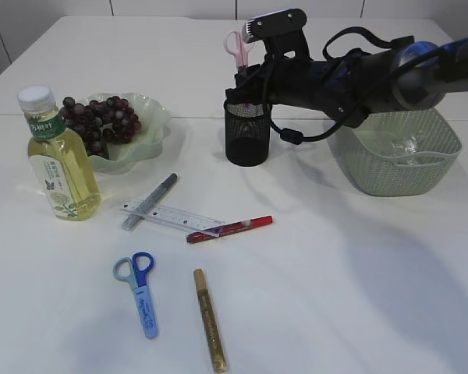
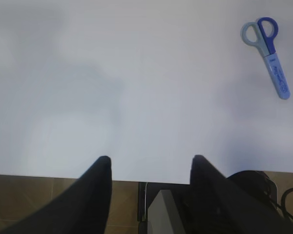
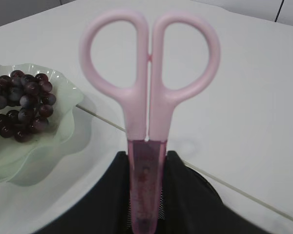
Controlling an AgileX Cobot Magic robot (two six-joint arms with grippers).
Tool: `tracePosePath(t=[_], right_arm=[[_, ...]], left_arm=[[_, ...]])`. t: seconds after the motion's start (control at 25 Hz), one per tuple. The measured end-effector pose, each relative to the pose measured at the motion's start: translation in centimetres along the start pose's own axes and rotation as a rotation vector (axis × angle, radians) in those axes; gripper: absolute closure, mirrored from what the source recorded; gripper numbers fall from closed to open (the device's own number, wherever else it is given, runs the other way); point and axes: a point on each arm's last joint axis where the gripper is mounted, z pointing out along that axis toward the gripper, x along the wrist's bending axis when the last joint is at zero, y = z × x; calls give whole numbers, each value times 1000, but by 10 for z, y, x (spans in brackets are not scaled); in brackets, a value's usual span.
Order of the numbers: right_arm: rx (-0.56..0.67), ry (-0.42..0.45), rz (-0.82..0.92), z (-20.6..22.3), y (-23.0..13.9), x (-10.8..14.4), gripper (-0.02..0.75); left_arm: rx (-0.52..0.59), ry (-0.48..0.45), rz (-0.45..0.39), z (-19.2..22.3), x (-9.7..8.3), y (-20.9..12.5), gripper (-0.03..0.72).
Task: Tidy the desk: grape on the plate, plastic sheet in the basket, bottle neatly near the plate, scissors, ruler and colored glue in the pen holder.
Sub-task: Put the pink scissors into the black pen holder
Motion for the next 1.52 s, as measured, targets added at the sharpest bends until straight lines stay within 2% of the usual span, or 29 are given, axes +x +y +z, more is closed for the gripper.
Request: tracePosePath(t=[0.44, 0.8, 1.0, 1.2, 1.36, 1.52], right_arm=[[49, -22, 0, 0, -4, -2, 547], [51, -22, 0, 0, -5, -2, 476], [85, -37, 0, 0, -8, -3, 464], [176, -98, 0, -9, -3, -10, 463], [253, -185, 59, -29, 22, -18, 463], [383, -272, 157, -57, 44, -25, 463]], left_arm=[[4, -15, -5, 0, -1, 0, 309], [11, -42, -15, 0, -4, -1, 309], [11, -42, -15, 0, -4, -1, 309], [11, -42, -15, 0, -4, -1, 309], [11, -42, -15, 0, -4, -1, 309], [14, -53, -19, 0, -5, -1, 309]])
